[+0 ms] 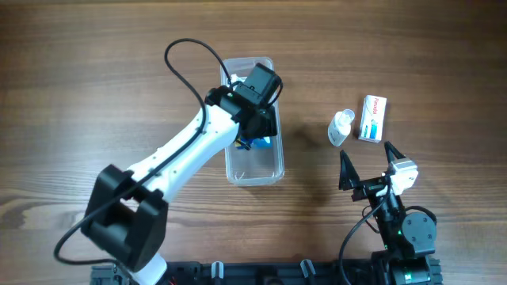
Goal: Pack container
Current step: 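Lower the VapoDrops box into the container beside the Hansaplast box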
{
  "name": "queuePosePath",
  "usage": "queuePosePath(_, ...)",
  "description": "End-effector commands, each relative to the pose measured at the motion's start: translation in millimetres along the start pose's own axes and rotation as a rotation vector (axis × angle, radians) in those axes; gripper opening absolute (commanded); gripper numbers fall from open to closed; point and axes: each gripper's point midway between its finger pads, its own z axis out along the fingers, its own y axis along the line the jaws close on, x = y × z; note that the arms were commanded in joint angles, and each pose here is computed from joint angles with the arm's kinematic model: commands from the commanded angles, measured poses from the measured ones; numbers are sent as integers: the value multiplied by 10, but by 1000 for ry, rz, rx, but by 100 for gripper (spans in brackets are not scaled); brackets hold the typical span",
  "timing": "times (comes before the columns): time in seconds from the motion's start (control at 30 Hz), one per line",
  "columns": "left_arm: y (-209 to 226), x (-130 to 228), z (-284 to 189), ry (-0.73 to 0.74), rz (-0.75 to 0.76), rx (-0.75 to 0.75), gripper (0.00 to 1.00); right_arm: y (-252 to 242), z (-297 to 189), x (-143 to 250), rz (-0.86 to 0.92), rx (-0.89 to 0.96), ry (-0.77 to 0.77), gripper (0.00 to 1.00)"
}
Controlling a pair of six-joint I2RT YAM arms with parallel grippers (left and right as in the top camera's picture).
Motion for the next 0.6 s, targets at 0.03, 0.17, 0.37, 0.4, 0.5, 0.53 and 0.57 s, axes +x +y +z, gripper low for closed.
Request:
queuePosePath(0.03, 37, -46, 114, -10, -13, -46, 77, 17, 2, 3, -18, -12, 1, 100)
queuePosePath(0.17, 40, -46, 115, -10, -21, -47, 75, 17, 2, 3, -18, -12, 1, 100)
queuePosePath(0.37, 63, -15, 154, 0, -19, -57, 79, 17, 2, 3, -18, -12, 1, 100)
queuePosePath(0.4, 63, -14, 158, 1, -19, -58, 83, 17, 2, 3, -18, -12, 1, 100)
queuePosePath(0.5, 63, -14, 158, 1, -19, -58, 90, 17, 2, 3, -18, -12, 1, 100)
queuePosePath(0.53, 63, -14, 158, 1, -19, -58, 90, 17, 2, 3, -18, -12, 1, 100)
queuePosePath(0.57, 63, -14, 158, 1, -19, -58, 91, 17, 2, 3, -18, -12, 1, 100)
